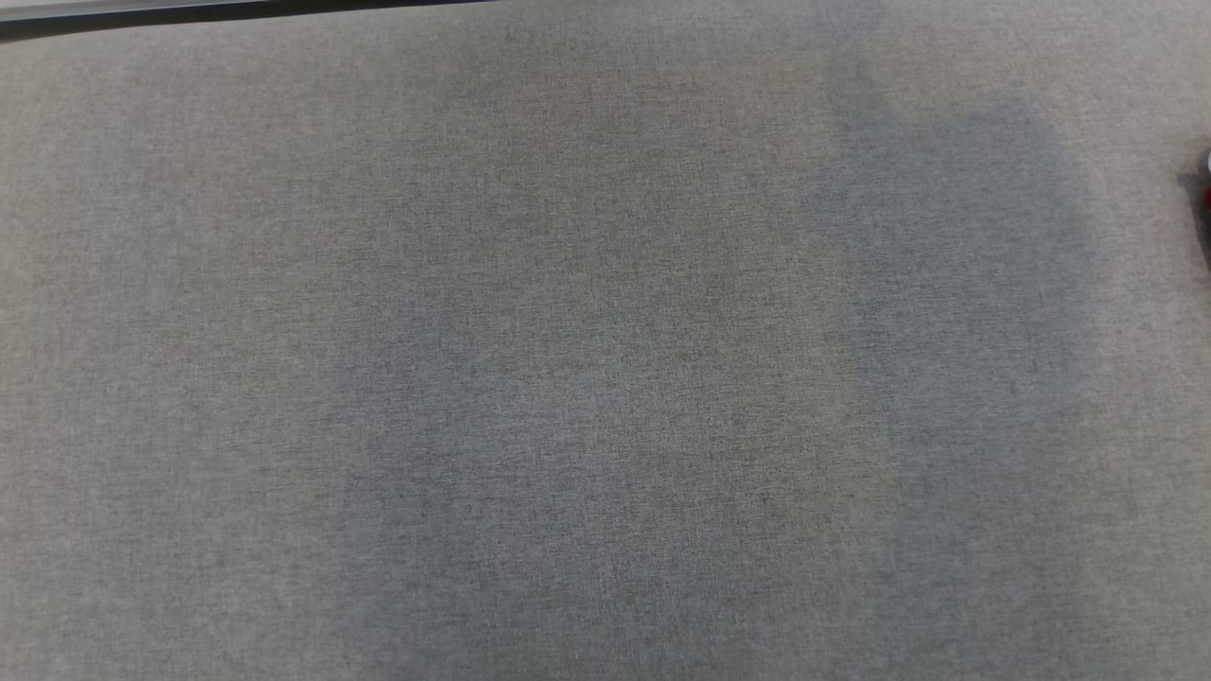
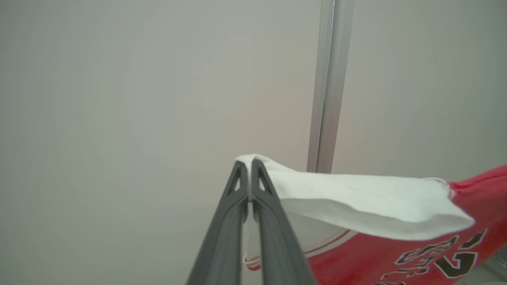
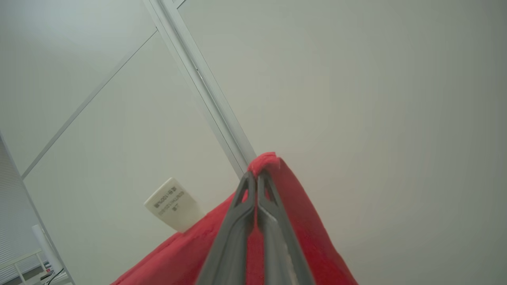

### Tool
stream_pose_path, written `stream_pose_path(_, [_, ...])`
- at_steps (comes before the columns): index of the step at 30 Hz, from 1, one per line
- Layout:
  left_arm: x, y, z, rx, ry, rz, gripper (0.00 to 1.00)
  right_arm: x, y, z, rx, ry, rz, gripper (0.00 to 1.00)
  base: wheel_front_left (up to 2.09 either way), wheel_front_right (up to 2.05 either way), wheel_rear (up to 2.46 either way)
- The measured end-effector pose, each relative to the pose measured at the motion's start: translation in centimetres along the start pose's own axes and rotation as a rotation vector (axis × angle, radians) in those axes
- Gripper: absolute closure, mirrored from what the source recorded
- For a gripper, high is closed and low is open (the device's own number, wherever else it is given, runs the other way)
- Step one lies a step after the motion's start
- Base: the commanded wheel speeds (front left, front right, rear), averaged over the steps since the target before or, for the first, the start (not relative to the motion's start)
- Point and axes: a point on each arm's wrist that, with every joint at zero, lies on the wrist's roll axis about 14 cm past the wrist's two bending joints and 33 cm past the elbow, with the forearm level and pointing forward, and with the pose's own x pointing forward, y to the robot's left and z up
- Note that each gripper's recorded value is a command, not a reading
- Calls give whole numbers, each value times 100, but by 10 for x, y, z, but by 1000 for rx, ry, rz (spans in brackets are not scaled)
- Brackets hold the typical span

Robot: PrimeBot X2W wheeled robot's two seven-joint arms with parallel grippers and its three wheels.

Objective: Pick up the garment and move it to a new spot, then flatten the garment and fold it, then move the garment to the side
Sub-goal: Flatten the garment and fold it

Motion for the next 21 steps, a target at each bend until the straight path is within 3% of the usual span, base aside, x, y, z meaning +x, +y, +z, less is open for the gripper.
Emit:
stream_pose_path(5, [-7,3,-36,-5,102,0,100,-17,-19,-45,2,130,-39,100,0,0,0])
stream_pose_path(10, [-46,3,-125,14,374,-13,100,-63,-41,-109,-6,329,-92,100,0,0,0])
stream_pose_path(14, [-78,3,-159,15,508,-30,100,-97,-47,-137,9,447,-115,100,0,0,0])
stream_pose_path(21, [-173,-12,-209,-21,766,-105,100,-212,-39,-200,40,851,-131,100,0,0,0])
